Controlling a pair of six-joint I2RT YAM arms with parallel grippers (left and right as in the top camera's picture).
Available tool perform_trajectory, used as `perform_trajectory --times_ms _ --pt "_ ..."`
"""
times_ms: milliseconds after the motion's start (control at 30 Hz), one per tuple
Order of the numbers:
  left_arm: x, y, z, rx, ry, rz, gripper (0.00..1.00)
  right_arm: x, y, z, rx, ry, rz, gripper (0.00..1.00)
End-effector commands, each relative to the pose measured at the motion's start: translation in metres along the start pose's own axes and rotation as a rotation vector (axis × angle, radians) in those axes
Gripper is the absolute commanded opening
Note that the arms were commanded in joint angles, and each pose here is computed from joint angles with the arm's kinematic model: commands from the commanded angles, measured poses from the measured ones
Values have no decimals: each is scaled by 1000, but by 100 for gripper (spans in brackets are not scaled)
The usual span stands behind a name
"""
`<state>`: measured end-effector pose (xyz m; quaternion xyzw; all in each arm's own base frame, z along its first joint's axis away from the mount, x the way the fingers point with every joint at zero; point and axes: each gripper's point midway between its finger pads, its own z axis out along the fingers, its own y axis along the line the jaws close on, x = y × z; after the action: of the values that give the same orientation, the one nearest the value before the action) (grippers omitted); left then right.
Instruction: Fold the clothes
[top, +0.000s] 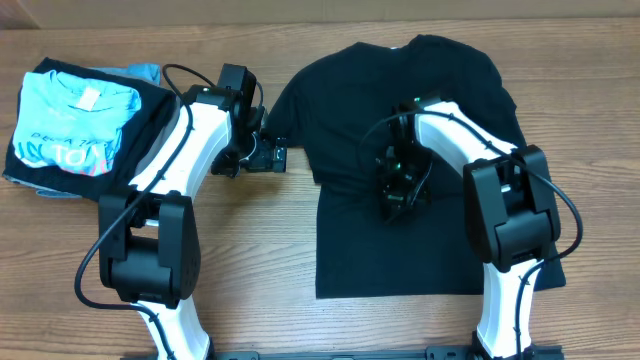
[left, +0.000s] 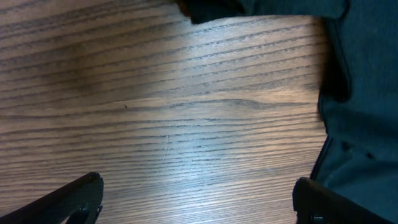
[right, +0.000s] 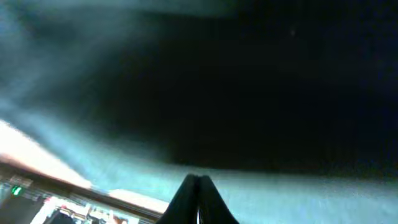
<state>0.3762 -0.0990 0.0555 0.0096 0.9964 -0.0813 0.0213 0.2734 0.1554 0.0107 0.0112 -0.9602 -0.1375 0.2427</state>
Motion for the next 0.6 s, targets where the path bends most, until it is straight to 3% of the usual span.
perform_trajectory --times_ms 0,267,567 --pt "0 1 -4 -5 -10 24 100 8 -27 16 134 -3 123 4" --pt "0 1 -4 -5 -10 24 100 25 -99 25 315 23 330 4" --pt "0 1 -4 -5 -10 24 100 19 -193 -2 327 -49 554 4"
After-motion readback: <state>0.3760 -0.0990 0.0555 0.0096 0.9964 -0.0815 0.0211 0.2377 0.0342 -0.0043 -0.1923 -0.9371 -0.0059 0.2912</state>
